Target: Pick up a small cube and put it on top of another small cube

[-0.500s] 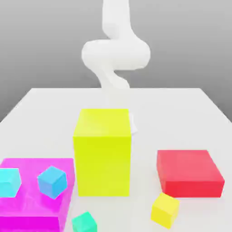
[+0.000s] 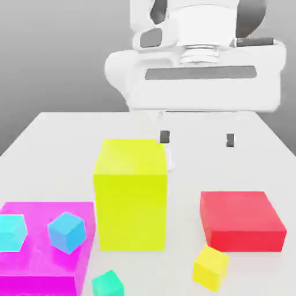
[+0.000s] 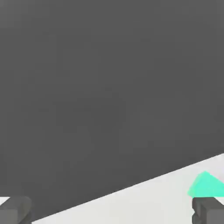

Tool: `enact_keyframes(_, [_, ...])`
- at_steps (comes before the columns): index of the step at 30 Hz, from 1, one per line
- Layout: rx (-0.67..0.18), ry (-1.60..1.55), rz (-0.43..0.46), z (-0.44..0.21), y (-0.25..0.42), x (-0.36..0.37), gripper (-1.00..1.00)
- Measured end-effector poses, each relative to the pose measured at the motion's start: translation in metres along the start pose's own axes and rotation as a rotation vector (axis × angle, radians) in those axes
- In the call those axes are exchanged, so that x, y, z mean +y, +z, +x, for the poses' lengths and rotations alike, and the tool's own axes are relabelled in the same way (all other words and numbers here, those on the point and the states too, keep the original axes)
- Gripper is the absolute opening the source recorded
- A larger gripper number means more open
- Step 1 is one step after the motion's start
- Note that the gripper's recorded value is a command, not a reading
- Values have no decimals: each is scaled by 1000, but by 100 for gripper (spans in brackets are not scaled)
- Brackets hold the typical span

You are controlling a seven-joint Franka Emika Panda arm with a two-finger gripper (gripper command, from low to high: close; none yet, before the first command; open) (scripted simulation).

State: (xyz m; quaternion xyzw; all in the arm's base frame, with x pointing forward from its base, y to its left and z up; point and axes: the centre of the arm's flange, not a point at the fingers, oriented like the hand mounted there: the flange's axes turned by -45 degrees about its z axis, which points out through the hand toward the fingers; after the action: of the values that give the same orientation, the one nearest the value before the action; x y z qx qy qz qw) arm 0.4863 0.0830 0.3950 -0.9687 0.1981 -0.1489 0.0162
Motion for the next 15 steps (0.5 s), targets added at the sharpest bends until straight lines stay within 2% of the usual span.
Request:
enact_keyframes(10, [-255, 200, -111, -98, 166, -13, 0])
enact_keyframes(15, [-275, 217, -122, -122, 227, -8, 0])
